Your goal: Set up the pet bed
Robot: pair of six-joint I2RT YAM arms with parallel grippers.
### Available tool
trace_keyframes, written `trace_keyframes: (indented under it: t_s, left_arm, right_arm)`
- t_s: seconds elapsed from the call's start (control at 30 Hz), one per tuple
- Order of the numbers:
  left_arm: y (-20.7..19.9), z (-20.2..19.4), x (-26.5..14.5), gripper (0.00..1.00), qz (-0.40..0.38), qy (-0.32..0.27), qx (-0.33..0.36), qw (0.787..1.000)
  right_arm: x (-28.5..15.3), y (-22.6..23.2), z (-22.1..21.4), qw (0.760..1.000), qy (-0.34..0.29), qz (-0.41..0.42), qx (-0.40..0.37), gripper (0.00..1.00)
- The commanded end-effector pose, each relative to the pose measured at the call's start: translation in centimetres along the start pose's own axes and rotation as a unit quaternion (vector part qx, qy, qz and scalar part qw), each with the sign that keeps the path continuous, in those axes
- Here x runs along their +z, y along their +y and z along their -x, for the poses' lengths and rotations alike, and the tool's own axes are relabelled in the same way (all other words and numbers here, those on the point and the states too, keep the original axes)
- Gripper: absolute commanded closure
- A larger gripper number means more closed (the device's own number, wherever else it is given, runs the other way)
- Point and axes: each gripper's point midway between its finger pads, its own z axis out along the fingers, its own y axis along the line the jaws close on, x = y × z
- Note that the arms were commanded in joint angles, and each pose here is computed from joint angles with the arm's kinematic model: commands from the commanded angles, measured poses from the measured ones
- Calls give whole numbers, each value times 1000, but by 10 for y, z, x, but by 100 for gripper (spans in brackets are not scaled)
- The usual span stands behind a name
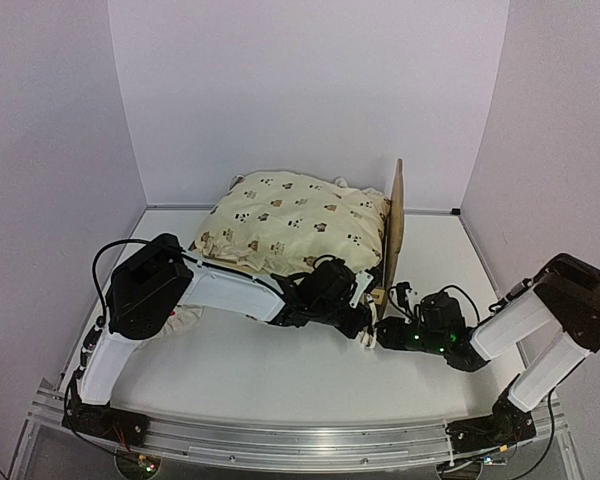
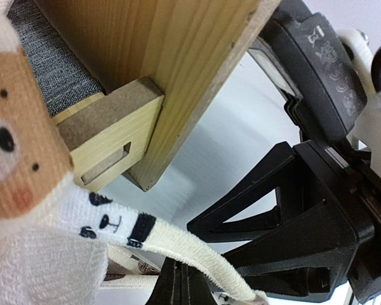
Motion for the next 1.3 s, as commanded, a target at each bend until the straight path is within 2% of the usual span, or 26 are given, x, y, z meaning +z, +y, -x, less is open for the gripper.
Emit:
trace_keyframes:
  t_s: [0.0,0.43,0.97,1.27]
  left_arm:
    - [-18,28,-16,100,-25,-35,0,999]
    - [-28,33,-28,100,-52,-35,-39,997]
    - [-37,33,-30,100,-82,-29,-52,995]
    - [-44,33,-32,100,-101,-27,-60,993]
  right_arm:
    - [0,18,15,999,-29,43,8,65]
    - [1,13,14,998,-46,42,20,67]
    - [5,21,25,995,-74,68,22,70]
    - [9,22,27,993,-81,75,27,78]
